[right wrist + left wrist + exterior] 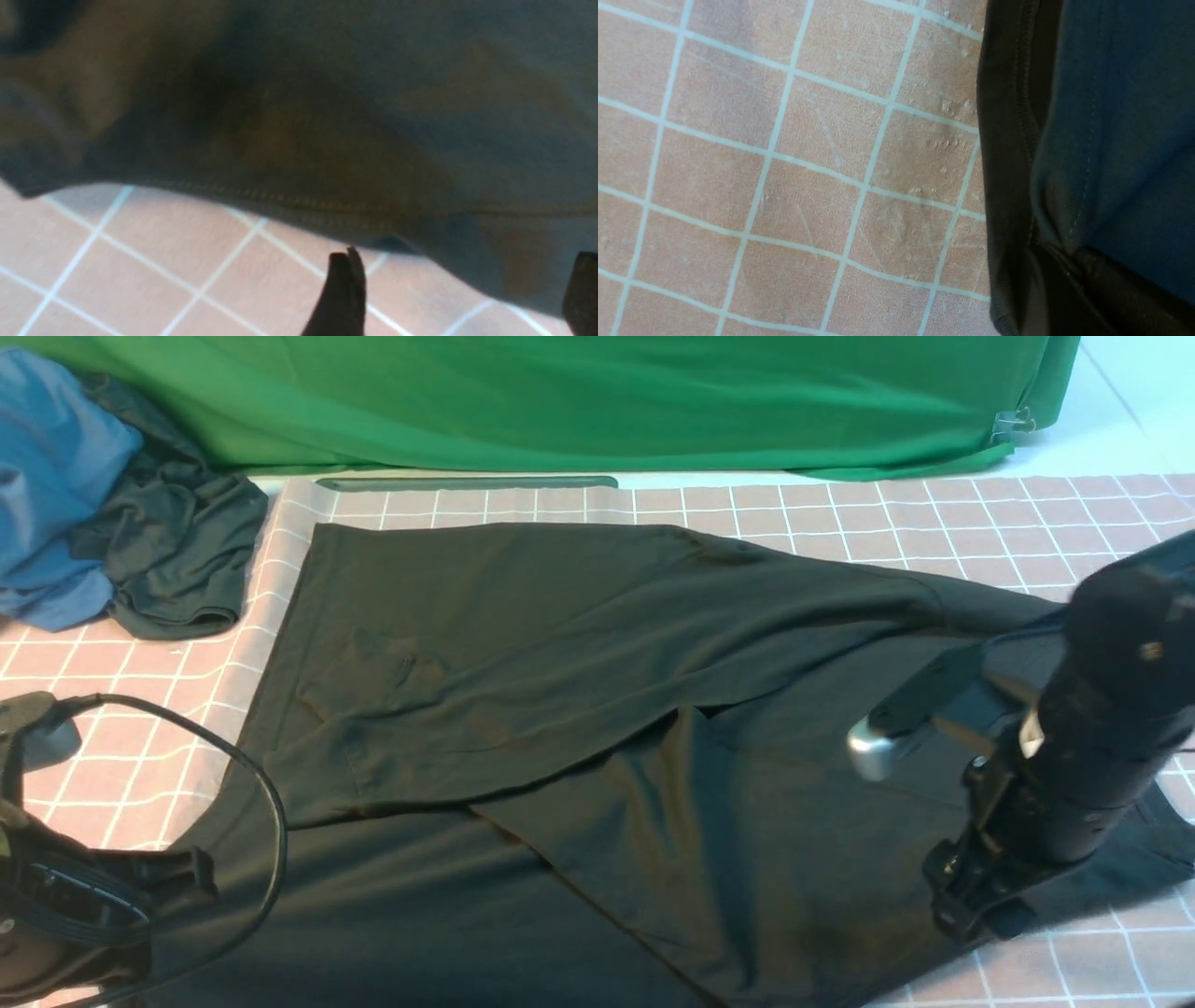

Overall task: Fold a long-sleeved shirt over a pink coffee tablecloth.
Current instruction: 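Grasp the near edge of the shirt at its hem and shoulder corners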

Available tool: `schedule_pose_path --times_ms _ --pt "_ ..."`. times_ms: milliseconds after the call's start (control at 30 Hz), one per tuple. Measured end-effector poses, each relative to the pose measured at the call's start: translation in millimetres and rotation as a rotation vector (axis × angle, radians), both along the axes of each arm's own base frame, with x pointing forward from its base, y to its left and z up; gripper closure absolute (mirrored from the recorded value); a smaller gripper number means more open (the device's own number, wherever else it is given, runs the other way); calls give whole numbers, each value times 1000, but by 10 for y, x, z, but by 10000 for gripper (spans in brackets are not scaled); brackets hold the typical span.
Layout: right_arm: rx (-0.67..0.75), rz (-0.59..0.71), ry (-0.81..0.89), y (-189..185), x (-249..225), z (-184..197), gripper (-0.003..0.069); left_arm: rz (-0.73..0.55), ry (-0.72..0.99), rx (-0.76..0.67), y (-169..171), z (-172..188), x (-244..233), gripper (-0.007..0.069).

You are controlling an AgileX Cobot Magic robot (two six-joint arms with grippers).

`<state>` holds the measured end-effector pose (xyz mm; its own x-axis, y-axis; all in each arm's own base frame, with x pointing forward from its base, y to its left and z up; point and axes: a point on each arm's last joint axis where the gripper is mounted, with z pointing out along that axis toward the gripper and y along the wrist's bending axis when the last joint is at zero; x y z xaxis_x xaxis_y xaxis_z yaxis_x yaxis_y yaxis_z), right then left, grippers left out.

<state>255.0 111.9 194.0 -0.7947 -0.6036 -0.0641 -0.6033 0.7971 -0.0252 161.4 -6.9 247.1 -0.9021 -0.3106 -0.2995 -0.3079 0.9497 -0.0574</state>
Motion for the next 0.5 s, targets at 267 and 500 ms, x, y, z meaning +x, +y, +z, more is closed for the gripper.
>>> schedule_pose_path --times_ms 267,500 --pt "-24 37 57 36 78 -269 149 0 -4 0 0 1 3 595" --pt "-27 37 84 46 82 -338 545 -1 -10 -1 -1 3 9 595"
